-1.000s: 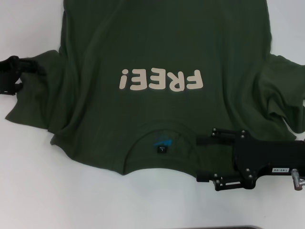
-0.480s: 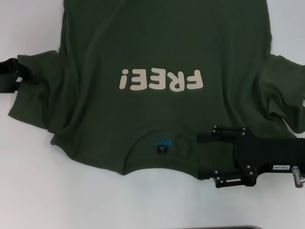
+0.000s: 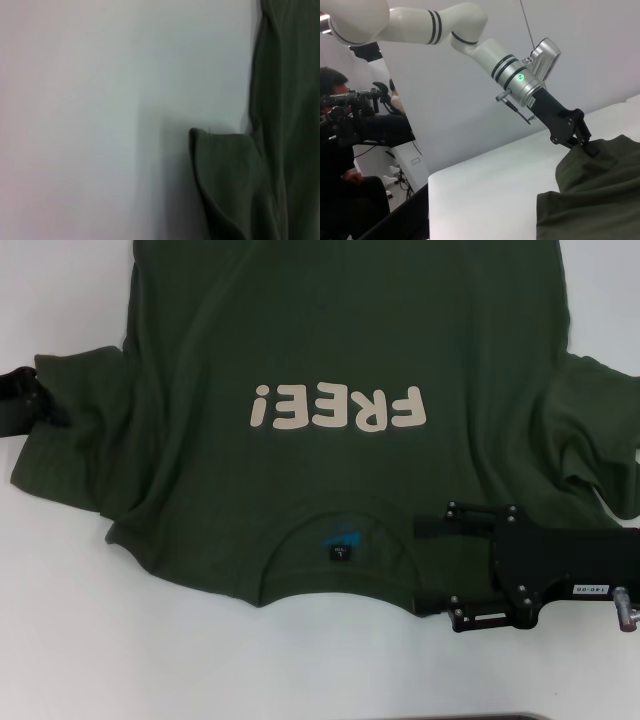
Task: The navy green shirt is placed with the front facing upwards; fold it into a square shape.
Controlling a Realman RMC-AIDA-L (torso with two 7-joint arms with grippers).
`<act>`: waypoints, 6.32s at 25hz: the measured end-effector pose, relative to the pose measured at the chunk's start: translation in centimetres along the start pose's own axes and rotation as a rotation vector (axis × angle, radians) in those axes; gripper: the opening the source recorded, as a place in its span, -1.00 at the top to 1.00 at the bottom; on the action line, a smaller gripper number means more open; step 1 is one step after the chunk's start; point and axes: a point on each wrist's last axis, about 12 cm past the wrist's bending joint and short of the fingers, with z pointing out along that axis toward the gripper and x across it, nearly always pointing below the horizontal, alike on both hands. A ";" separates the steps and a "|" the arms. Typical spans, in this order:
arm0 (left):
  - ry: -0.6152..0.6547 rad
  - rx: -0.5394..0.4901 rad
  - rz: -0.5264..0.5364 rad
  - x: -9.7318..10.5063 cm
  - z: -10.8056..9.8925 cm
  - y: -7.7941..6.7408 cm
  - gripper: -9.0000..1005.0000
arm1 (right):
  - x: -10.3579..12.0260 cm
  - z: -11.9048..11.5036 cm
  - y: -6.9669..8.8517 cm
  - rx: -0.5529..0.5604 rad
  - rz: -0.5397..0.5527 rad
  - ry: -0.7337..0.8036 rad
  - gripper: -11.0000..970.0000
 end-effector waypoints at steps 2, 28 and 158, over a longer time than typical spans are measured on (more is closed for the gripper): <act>0.009 0.006 0.004 0.1 -0.1 -0.1 0.93 | 0.0 0.0 0.0 -0.001 -0.001 -0.001 -0.81; 0.020 0.299 0.065 0.1 -2.2 -4.4 0.95 | 0.0 0.0 0.0 0.002 -0.004 0.002 -0.81; 0.033 0.049 0.171 2.3 6.0 -9.5 -0.47 | 0.1 -0.2 -1.2 0.082 -0.012 0.033 -0.80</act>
